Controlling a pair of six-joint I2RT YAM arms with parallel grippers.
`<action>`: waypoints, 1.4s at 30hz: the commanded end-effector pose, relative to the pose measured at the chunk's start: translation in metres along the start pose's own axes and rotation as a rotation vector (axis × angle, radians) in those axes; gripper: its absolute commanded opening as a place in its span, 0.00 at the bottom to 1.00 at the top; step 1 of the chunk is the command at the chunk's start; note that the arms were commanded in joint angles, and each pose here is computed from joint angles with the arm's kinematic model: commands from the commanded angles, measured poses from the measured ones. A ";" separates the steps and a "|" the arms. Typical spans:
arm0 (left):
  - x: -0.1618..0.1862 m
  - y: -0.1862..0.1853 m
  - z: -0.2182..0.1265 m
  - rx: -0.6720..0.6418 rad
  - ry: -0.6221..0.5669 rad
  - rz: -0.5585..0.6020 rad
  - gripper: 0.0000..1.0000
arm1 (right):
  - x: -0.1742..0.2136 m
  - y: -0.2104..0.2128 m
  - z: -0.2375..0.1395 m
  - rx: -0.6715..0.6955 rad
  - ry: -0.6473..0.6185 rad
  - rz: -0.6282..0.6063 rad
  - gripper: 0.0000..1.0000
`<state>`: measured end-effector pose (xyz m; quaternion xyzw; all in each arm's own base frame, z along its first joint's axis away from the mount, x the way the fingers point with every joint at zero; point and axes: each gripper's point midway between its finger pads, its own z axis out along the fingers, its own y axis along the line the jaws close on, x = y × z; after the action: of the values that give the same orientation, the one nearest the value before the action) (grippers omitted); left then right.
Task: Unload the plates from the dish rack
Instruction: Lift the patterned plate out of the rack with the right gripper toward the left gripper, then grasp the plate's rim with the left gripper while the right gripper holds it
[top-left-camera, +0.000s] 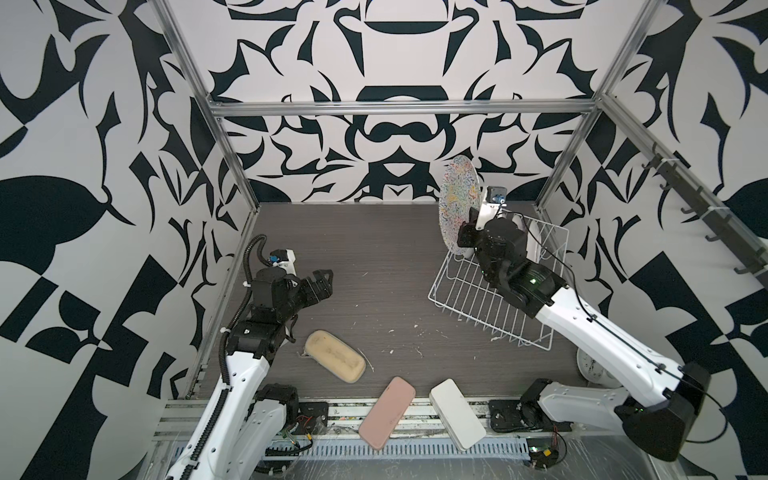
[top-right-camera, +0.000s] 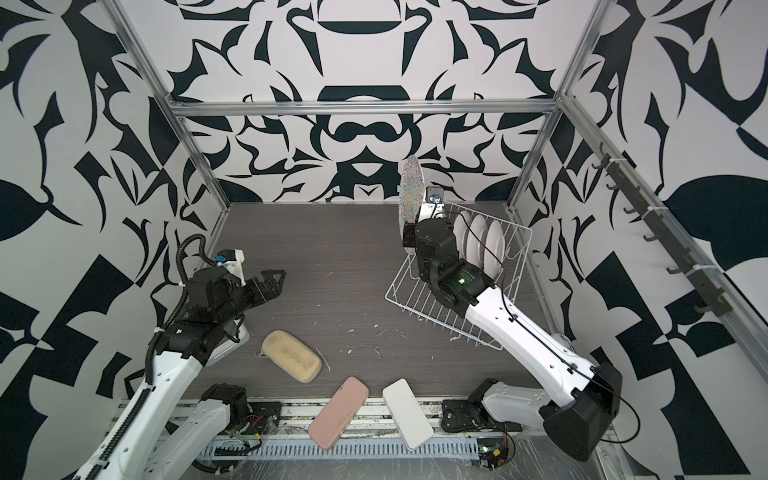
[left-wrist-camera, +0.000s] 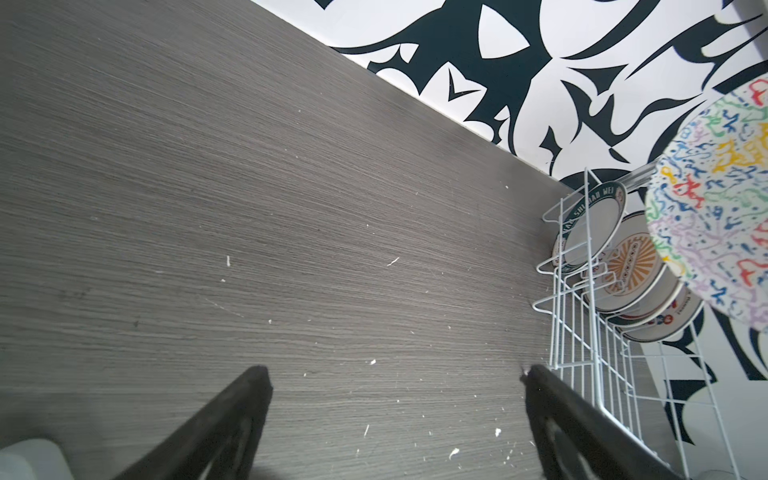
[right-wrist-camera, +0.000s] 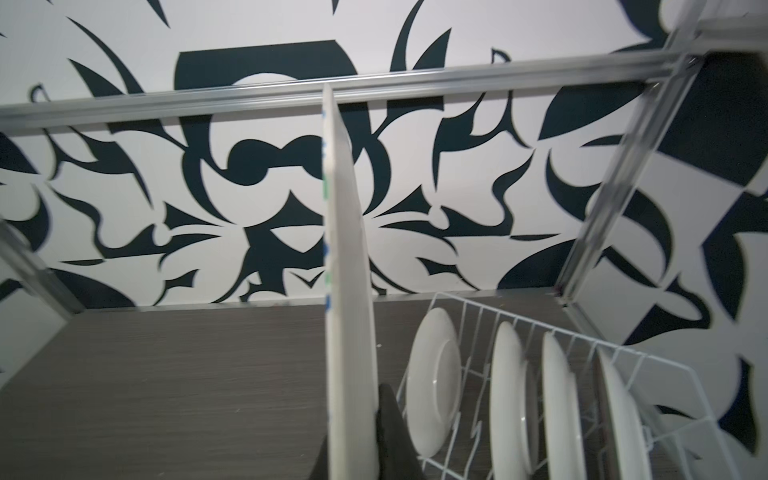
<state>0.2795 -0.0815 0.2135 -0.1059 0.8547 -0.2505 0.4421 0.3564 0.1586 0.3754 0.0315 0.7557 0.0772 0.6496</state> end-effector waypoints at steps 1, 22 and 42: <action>0.002 -0.009 -0.002 0.048 0.014 -0.039 1.00 | -0.023 0.024 -0.015 -0.174 -0.049 0.244 0.00; 0.007 -0.061 0.016 0.380 0.116 -0.275 0.99 | 0.068 0.081 -0.003 -0.488 0.171 0.538 0.00; 0.002 -0.055 0.040 0.417 0.079 -0.435 0.98 | 0.090 0.116 -0.014 -0.788 0.241 0.939 0.00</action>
<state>0.3076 -0.1387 0.2188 -0.1863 0.7692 -0.4945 0.3593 0.3309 0.2772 0.2402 0.1277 0.7300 0.5355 0.4051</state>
